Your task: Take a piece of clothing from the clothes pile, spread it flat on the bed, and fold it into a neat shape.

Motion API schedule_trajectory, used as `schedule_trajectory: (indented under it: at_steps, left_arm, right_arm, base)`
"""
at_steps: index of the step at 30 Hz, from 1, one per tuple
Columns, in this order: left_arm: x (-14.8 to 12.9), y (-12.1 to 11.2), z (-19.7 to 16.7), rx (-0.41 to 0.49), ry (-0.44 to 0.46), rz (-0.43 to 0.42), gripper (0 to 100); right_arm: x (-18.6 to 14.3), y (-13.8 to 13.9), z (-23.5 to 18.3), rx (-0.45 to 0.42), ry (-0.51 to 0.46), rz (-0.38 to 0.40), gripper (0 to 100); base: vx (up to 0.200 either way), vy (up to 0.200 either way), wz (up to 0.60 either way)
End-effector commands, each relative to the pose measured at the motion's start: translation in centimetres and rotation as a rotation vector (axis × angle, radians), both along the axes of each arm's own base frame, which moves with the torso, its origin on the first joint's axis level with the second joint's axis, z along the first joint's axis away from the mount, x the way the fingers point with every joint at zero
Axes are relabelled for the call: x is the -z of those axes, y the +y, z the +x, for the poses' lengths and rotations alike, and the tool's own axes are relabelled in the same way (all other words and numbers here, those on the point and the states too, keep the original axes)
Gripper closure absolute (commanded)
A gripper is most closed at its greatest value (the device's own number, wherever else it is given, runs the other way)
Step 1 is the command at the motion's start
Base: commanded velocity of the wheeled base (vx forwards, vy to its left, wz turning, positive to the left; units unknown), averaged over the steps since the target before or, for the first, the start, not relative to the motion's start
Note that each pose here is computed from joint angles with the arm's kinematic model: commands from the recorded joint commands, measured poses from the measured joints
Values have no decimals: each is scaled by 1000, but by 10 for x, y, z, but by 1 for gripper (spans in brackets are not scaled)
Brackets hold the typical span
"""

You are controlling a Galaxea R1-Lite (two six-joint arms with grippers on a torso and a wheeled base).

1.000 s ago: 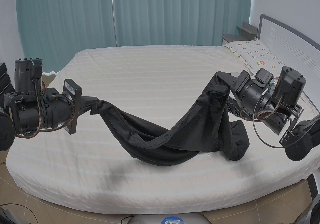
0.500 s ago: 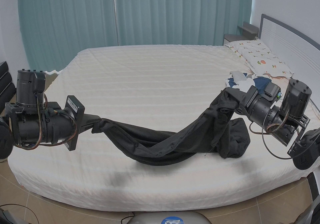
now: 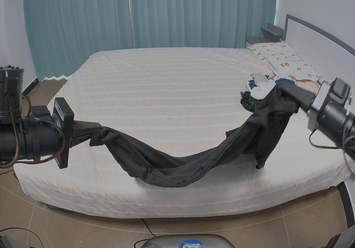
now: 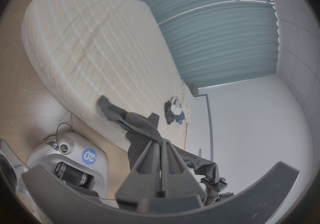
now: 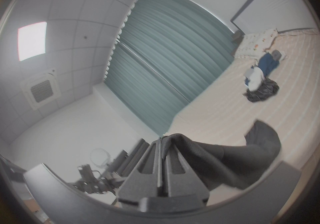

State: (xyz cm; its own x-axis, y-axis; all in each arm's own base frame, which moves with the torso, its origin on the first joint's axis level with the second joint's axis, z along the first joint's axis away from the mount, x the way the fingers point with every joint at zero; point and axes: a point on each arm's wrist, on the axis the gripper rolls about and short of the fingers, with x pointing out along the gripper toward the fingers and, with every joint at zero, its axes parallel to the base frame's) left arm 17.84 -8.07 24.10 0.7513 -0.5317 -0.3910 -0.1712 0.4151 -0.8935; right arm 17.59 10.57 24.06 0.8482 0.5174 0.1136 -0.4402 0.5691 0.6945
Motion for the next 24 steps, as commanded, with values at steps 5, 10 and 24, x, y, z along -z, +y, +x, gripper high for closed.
schedule_trajectory:
  at_steps: [5,10,24]
  left_arm:
    - [-80,21,-21,-87,-254,-93,100]
    - [-79,18,6,-125,-218,-74,100]
    - [-29,6,79,-157,-17,-10,100]
  right_arm:
    - [-115,-21,-37,26,-329,214,100]
    - [-136,-12,3,85,-353,211,100]
    - [-86,15,122,178,-208,96,100]
  base:
    - [0,0,0]
    - [0,0,0]
    - [71,0,0]
